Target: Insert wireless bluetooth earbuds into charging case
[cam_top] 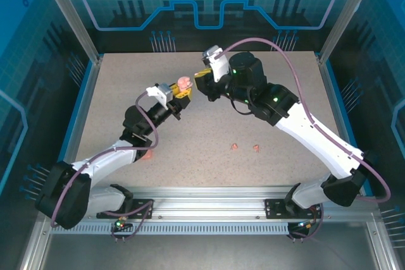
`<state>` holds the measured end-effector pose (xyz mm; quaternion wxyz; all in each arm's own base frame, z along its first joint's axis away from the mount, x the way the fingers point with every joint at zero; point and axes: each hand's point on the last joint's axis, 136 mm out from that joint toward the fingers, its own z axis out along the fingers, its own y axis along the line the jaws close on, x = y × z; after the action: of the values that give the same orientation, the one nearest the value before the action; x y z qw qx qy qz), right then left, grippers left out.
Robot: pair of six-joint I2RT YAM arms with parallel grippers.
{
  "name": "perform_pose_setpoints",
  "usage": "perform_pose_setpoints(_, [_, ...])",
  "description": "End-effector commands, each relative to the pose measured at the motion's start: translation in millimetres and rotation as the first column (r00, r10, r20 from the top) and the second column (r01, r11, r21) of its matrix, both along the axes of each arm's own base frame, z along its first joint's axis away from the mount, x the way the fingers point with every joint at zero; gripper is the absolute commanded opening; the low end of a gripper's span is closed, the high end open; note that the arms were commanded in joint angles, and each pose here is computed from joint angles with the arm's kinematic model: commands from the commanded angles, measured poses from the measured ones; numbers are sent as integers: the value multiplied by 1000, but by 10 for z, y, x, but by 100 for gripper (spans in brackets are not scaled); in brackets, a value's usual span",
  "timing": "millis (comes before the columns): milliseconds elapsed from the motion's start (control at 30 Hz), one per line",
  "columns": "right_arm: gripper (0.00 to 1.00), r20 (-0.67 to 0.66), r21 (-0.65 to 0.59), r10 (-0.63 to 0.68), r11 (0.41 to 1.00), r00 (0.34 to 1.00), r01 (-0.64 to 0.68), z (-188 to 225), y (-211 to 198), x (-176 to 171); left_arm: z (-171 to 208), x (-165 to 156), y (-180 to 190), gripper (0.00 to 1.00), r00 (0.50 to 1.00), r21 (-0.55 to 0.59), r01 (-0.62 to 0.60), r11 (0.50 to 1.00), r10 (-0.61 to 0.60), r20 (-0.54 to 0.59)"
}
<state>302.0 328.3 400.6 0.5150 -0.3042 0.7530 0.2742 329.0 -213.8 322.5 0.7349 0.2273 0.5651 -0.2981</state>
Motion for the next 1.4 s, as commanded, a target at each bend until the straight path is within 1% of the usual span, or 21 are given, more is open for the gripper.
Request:
perform_pose_setpoints(0, [17,92,33,115,992,989,-118,200,197,-103,218,-111,-131,0,994,26,57,998,-59,91])
perform_pose_setpoints(133, [17,108,40,127,991,986,-131,216,216,-120,226,-136,-193,0,991,58,69,996,-76,109])
perform_pose_setpoints(300, [17,103,22,135,990,985,-138,144,230,-130,255,-153,-223,0,988,69,79,995,-87,126])
perform_pose_setpoints(633, [17,96,-46,90,995,991,-86,-98,164,-50,279,-176,-218,0,987,69,82,994,-91,133])
perform_pose_setpoints(1000, [16,74,-70,50,997,996,-45,-248,112,96,300,-203,-204,0,987,66,83,994,-91,135])
perform_pose_setpoints(1367, [16,47,-100,41,994,998,-36,-420,113,148,309,-220,-199,0,986,59,88,994,-95,135])
